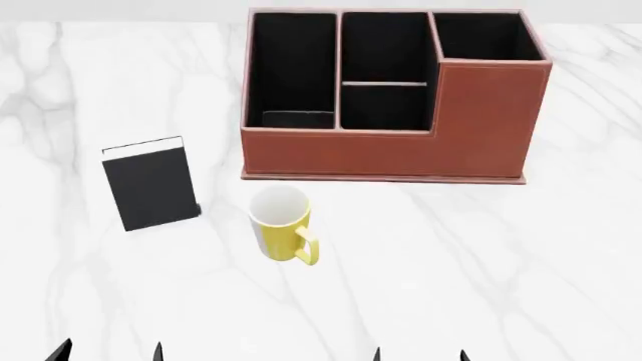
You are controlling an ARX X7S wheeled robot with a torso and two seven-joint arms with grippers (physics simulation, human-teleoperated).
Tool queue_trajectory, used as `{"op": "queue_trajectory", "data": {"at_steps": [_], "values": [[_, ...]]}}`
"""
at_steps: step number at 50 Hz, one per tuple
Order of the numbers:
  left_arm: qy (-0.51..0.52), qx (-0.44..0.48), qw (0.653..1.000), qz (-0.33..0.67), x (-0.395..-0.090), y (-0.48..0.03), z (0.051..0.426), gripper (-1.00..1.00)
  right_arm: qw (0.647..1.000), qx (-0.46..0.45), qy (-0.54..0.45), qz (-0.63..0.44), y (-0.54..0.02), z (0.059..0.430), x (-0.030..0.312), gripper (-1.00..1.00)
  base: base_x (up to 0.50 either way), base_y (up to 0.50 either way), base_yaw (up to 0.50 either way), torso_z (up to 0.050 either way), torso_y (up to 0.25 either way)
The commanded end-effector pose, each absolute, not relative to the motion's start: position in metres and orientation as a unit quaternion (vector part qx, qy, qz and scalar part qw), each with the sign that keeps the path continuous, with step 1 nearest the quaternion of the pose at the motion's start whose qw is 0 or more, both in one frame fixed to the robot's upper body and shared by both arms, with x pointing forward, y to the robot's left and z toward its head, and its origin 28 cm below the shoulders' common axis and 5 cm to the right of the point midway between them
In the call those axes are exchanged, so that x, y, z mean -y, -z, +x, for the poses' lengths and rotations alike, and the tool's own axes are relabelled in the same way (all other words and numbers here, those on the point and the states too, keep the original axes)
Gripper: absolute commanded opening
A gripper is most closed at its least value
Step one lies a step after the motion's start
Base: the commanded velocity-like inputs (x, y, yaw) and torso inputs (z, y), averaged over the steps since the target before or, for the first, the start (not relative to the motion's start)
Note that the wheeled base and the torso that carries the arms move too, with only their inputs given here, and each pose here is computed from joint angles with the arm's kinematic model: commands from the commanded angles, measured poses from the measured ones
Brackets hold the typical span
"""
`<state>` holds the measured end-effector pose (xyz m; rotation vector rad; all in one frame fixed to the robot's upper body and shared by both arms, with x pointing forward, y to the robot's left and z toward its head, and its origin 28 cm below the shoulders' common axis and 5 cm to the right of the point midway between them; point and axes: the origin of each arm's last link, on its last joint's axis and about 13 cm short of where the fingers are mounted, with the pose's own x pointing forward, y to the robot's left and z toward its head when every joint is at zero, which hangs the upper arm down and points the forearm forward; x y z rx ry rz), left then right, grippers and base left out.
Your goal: Pick up the yellow and white mug and place it to the right of the caddy.
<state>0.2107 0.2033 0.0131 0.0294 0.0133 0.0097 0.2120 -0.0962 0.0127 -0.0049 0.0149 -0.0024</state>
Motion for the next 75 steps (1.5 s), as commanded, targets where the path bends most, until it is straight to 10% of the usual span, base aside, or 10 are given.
{"op": "queue_trajectory", "data": {"at_steps": [1, 16, 33, 56, 70, 75], "values": [[-0.007, -0.009, 1.000, 0.018, -0.203, -0.013, 0.212, 1.00, 1.000, -0.008, 0.002, -0.005, -0.013, 0.213, 0.096, 1.00, 0.00, 0.00, 0.00, 0.000, 0.000], [-0.015, -0.008, 1.000, 0.021, -0.203, -0.013, 0.211, 1.00, 0.976, 0.004, 0.192, 0.099, -0.033, 0.232, 0.112, 1.00, 0.00, 0.00, 0.00, 0.000, 0.000], [-0.038, 0.000, 0.999, 0.035, -0.203, -0.014, 0.210, 1.00, 0.864, 0.045, 0.471, 0.174, -0.026, 0.240, 0.146, 1.00, 0.00, 0.00, 0.00, 0.000, 0.000], [-0.270, 0.195, 0.943, 0.025, -0.236, -0.166, 0.201, 1.00, 0.888, 0.024, 0.430, 0.159, -0.019, 0.239, 0.137, 1.00, 0.00, 0.00, 0.00, 0.000, 0.000], [-0.216, 0.360, 0.908, 0.021, -0.221, -0.192, 0.146, 1.00, 0.888, 0.024, 0.429, 0.163, -0.019, 0.241, 0.138, 1.00, 0.00, 0.00, 0.00, 0.000, 0.000], [-0.338, 0.401, 0.850, 0.046, -0.264, -0.182, 0.084, 1.00, 0.889, 0.024, 0.428, 0.162, -0.019, 0.241, 0.138, 1.00, 0.00, 0.00, 0.00, 0.000, 0.000]]}}
